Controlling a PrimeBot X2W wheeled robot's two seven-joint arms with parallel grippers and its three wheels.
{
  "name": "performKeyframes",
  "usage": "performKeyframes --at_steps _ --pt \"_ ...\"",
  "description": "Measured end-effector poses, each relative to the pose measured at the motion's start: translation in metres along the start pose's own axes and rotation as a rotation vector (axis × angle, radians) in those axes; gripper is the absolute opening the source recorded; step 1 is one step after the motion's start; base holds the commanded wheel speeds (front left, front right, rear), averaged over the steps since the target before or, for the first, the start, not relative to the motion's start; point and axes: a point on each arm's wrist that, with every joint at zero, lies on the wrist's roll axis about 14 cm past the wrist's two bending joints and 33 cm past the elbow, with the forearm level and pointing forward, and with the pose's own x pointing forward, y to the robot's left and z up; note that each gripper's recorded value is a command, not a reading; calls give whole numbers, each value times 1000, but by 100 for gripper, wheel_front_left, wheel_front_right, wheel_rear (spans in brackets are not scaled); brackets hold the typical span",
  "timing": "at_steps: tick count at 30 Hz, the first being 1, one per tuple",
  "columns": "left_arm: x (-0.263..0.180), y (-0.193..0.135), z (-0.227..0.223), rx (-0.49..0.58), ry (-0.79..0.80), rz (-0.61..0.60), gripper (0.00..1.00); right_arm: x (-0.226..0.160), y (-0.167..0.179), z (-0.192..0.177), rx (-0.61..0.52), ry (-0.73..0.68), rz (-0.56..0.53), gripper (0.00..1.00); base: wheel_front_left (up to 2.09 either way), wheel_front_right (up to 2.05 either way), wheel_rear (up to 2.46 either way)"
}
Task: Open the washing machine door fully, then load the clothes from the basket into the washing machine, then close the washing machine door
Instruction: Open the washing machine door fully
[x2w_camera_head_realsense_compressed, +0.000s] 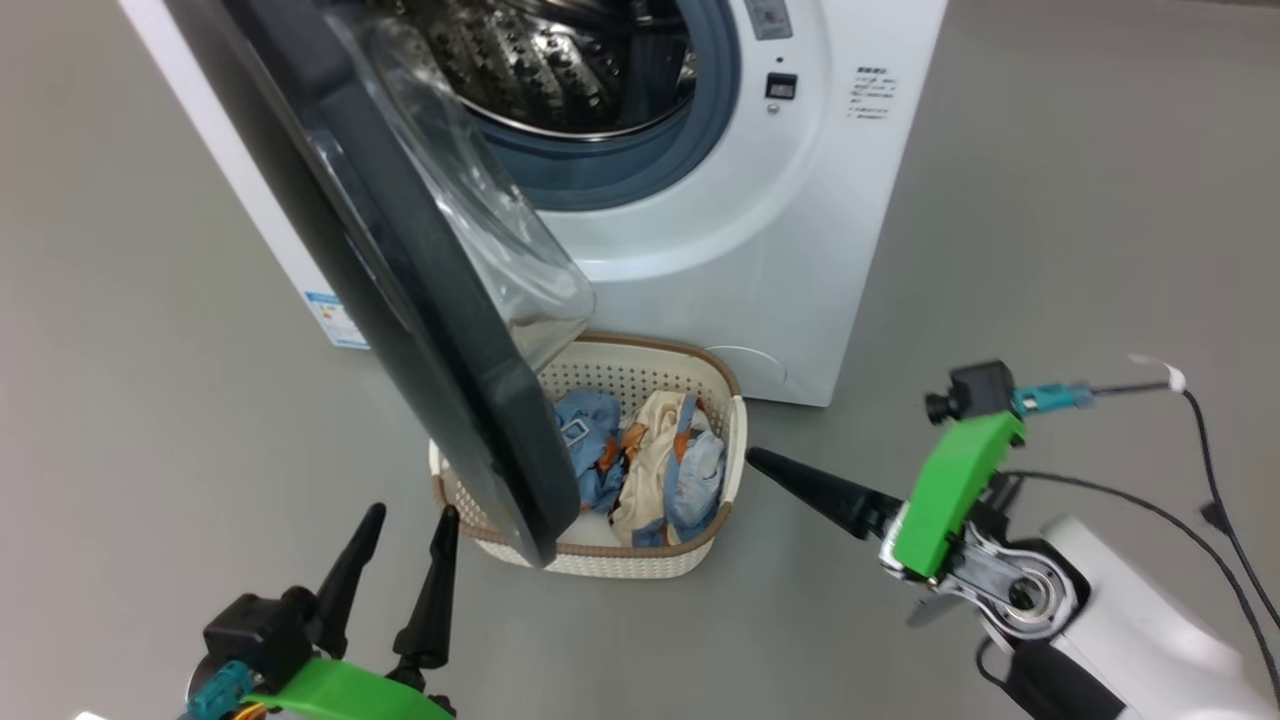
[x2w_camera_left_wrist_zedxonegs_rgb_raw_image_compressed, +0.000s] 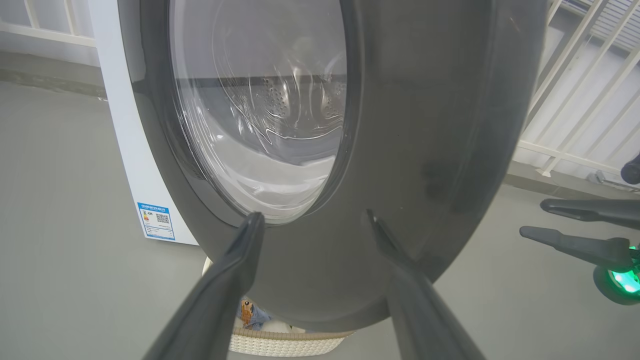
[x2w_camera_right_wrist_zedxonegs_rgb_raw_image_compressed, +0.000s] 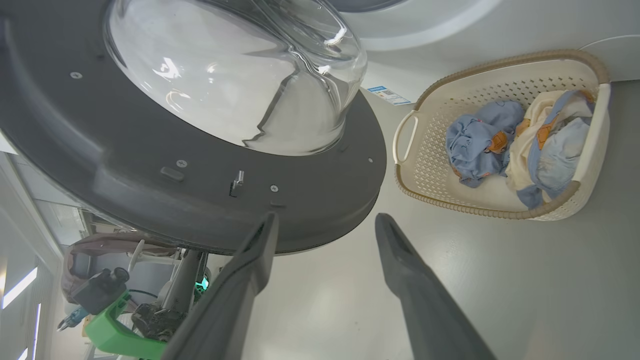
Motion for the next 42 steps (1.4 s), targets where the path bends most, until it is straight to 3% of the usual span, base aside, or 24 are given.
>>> performKeyframes --at_steps 9,19,29,42 --pt "-2 1 -4 -2 11 -1 100 -41 -44 0 34 -116 -123 100 0 0 0" --pt "0 7 -7 1 21 12 100 -87 -84 -1 -16 -253 -257 100 0 0 0" --pt "-4 9 -9 6 23 18 100 -121 -115 -16 -53 -301 -372 100 0 0 0" --pt "-3 9 -8 4 20 19 100 -140 -122 -2 -251 -424 -423 100 0 0 0"
